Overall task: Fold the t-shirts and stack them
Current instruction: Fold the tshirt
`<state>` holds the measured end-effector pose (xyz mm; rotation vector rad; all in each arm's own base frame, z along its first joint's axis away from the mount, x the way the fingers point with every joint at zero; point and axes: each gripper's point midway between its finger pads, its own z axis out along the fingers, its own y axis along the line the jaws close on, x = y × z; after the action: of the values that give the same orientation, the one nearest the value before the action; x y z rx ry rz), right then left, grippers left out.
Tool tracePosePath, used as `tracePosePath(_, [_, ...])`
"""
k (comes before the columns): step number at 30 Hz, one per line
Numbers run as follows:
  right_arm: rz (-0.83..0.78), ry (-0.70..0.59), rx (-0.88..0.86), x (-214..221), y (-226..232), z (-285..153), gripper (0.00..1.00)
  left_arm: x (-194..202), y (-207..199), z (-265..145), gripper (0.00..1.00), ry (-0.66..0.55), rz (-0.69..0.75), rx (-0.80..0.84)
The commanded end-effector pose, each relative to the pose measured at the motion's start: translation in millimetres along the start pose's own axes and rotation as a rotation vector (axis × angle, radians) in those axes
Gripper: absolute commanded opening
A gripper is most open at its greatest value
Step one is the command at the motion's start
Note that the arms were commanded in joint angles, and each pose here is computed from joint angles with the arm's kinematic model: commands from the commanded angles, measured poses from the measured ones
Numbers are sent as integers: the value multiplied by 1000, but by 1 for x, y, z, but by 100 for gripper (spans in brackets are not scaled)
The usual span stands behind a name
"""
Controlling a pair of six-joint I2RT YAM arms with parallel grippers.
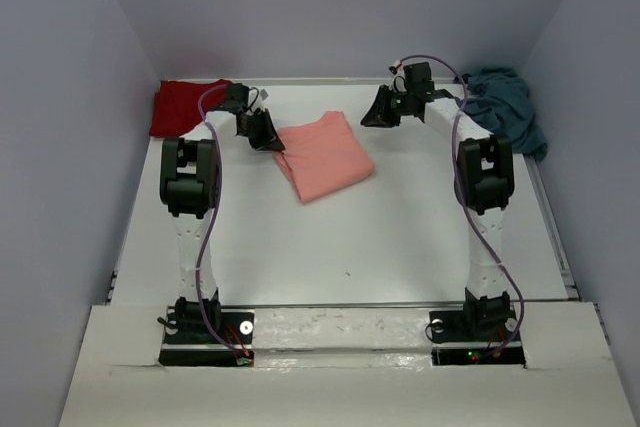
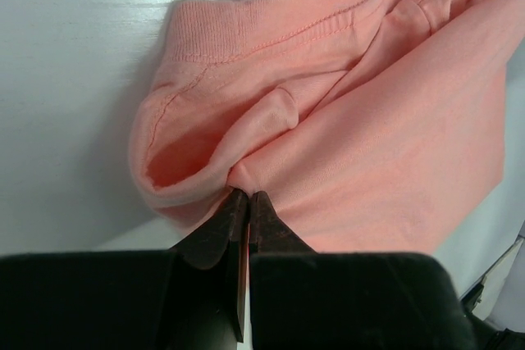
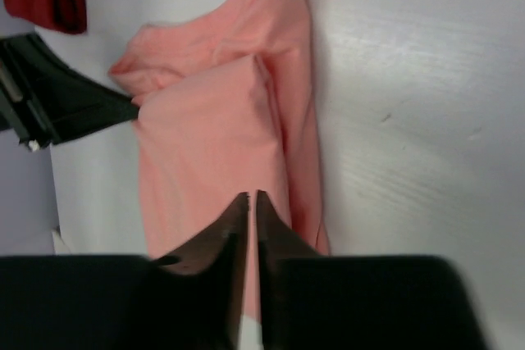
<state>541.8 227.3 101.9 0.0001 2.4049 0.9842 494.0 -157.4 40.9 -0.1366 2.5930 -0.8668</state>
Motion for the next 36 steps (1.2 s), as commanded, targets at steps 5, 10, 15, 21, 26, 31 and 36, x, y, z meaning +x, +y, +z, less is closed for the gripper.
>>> tracePosePath(5, [122,136,-211,40,68,-63,0,-20,-22,-20,10,-46,41,44])
tracePosePath(10, [248,297,-302,87,65,-62,0,-21,-23,-19,10,-44,41,48])
tracePosePath(15, [293,372,-331,110,58,-53,0,-25,-24,-19,10,-46,50,47])
tracePosePath(21, [329,419,-345,126,49,-39,0,-25,-25,-21,10,-46,50,47])
tracePosePath(26, [342,454,-342,139,47,-26,0,-24,-25,-22,10,-46,53,47])
tracePosePath(31, [321,457,-245,155,33,-9,0,-24,-24,-21,10,-45,50,45])
tracePosePath(36, [233,418,-55,161,7,2,0,-24,-25,-22,10,-47,51,44])
